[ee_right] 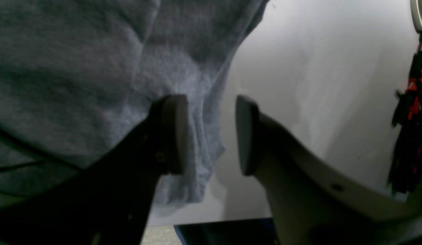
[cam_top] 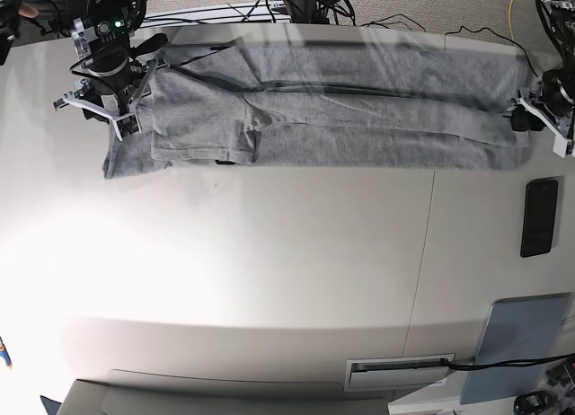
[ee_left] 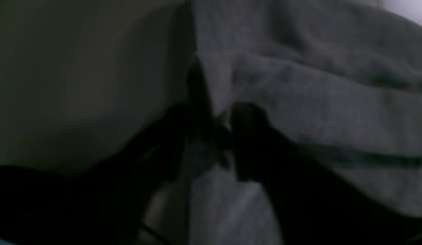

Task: Fold the T-shirt properly
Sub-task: 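Lower the folded hem onto the shirt and release both grippers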

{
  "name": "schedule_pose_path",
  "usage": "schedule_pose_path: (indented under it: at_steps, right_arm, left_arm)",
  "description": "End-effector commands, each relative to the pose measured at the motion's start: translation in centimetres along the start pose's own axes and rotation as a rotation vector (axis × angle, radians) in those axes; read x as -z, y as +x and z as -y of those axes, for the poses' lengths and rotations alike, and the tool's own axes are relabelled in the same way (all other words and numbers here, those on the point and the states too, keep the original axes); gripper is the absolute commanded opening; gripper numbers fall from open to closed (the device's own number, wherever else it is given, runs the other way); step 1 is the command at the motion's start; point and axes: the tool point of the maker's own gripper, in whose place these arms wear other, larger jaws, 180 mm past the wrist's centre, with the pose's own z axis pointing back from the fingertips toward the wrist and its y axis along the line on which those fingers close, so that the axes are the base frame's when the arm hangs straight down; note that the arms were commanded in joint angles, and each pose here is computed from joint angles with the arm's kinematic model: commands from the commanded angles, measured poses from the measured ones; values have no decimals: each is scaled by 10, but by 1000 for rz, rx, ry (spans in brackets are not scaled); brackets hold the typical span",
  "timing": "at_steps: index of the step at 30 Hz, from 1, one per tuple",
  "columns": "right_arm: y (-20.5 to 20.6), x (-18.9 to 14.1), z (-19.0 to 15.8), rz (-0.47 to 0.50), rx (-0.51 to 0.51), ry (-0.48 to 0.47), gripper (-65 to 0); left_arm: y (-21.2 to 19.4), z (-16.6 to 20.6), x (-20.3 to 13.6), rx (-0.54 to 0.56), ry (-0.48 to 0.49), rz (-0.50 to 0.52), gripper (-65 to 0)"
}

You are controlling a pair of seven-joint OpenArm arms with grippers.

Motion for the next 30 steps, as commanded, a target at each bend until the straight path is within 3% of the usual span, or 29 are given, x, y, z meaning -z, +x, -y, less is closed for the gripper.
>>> schedule_pose_path:
  at_steps: [1,5,18,21,27,30]
  right_arm:
    - [8,-3,7,36,-4,-25,-418]
    - [8,-3,7,36,-4,-25,-418]
    - [11,-4,7,52,-4,-25,-418]
    - [11,-4,7,52,-4,-25,-418]
    - [11,-4,7,52,-4,-25,-418]
    - [11,-4,7,53,-5,-25,-418]
  left_arm:
    - [16,-8,-5,13,28,48,-375]
    - [3,-19,-1,-10,70,20,-375]
    - [-13,1,8,-7,-9,4,-376]
    - [-16,2,9,-11,-12,-7,-437]
    - [-19,14,8,27,-77,-26,-650]
    - [-15,10,7,34,-69,-16,-650]
